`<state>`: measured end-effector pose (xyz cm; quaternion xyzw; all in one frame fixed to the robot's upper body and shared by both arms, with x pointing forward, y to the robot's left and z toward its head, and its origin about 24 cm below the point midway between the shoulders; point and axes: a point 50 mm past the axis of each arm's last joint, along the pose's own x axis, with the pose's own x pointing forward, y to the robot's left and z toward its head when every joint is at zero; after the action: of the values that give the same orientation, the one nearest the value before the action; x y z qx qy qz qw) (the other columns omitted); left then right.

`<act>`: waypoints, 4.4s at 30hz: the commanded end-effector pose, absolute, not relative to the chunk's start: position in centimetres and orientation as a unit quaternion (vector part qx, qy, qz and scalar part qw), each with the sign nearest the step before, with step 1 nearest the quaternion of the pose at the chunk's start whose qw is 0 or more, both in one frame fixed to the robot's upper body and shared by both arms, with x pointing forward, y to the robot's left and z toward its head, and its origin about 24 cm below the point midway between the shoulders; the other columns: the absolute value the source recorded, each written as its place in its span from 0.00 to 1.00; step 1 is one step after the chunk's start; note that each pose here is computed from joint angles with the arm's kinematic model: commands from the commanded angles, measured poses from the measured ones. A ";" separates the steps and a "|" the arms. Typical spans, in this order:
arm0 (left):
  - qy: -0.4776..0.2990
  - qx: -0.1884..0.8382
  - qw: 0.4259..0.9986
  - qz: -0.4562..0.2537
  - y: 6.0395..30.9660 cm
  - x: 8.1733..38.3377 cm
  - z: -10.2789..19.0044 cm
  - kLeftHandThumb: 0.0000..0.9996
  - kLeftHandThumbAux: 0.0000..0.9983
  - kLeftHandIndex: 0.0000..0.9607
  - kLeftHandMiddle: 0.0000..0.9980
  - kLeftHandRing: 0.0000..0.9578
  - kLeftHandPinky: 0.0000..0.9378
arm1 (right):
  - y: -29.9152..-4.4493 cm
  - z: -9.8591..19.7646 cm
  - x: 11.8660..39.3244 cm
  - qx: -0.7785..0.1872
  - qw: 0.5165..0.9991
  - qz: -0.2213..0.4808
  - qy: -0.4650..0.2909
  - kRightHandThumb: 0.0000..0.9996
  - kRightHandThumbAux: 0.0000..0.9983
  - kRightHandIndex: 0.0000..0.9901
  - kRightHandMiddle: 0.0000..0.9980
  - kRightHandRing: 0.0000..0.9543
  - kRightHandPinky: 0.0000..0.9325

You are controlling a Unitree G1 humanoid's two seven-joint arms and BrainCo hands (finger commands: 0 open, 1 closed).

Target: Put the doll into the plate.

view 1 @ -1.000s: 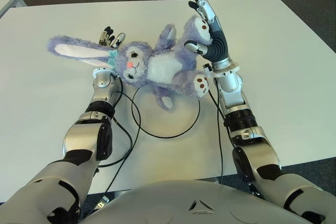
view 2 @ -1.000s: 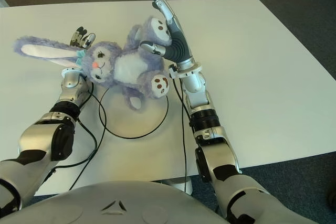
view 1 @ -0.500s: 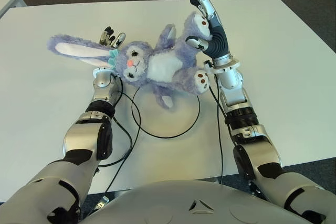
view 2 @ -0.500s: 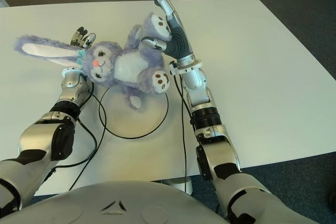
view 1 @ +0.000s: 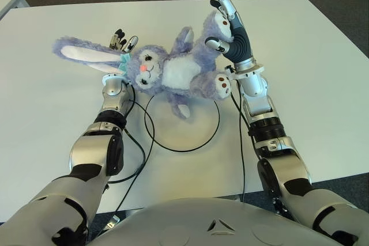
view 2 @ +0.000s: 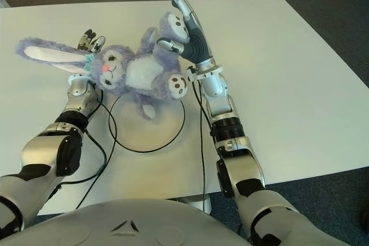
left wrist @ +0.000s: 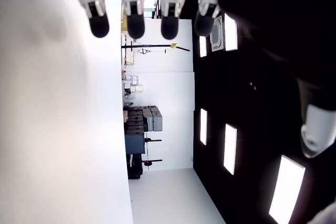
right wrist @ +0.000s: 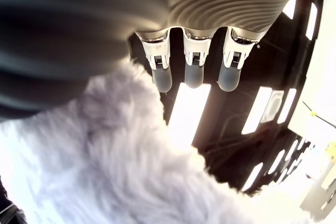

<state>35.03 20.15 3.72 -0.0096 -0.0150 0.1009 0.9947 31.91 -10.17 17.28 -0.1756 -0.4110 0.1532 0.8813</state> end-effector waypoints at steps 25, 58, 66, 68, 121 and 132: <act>0.069 -0.018 0.992 0.100 19.4 33.1 -0.2 0.00 0.52 0.00 0.07 0.04 0.00 | -10.9 20.3 31.4 0.092 0.896 0.176 -0.396 0.17 0.49 0.00 0.00 0.00 0.00; 0.071 -0.021 0.992 0.101 19.4 33.1 -0.2 0.00 0.53 0.00 0.07 0.04 0.00 | -11.4 20.3 31.0 0.074 0.854 0.127 -0.499 0.19 0.66 0.11 0.02 0.00 0.00; 0.071 -0.020 0.992 0.102 19.4 33.1 -0.2 0.00 0.53 0.00 0.08 0.04 0.00 | -11.7 20.1 31.3 0.049 0.869 0.113 -0.480 0.18 0.61 0.10 0.02 0.00 0.00; 0.071 -0.020 0.992 0.102 19.4 33.1 -0.2 0.00 0.53 0.00 0.08 0.05 0.00 | -11.8 20.1 31.3 0.044 0.873 0.107 -0.474 0.17 0.58 0.09 0.02 0.00 0.00; 0.060 -0.018 0.993 0.103 19.7 33.0 -0.1 0.00 0.51 0.02 0.09 0.05 0.00 | -12.5 16.2 37.5 -0.053 0.942 0.087 -0.321 0.00 0.37 0.00 0.00 0.00 0.00; 0.058 -0.016 0.993 0.101 19.7 33.0 -0.1 0.00 0.50 0.02 0.09 0.05 0.00 | -12.3 15.2 37.8 -0.047 0.950 0.091 -0.295 0.00 0.41 0.01 0.00 0.00 0.00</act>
<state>35.13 19.89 3.89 -0.0122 -0.0209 0.0997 0.9947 37.64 -12.50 15.58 -0.0490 -0.3071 0.0881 0.9463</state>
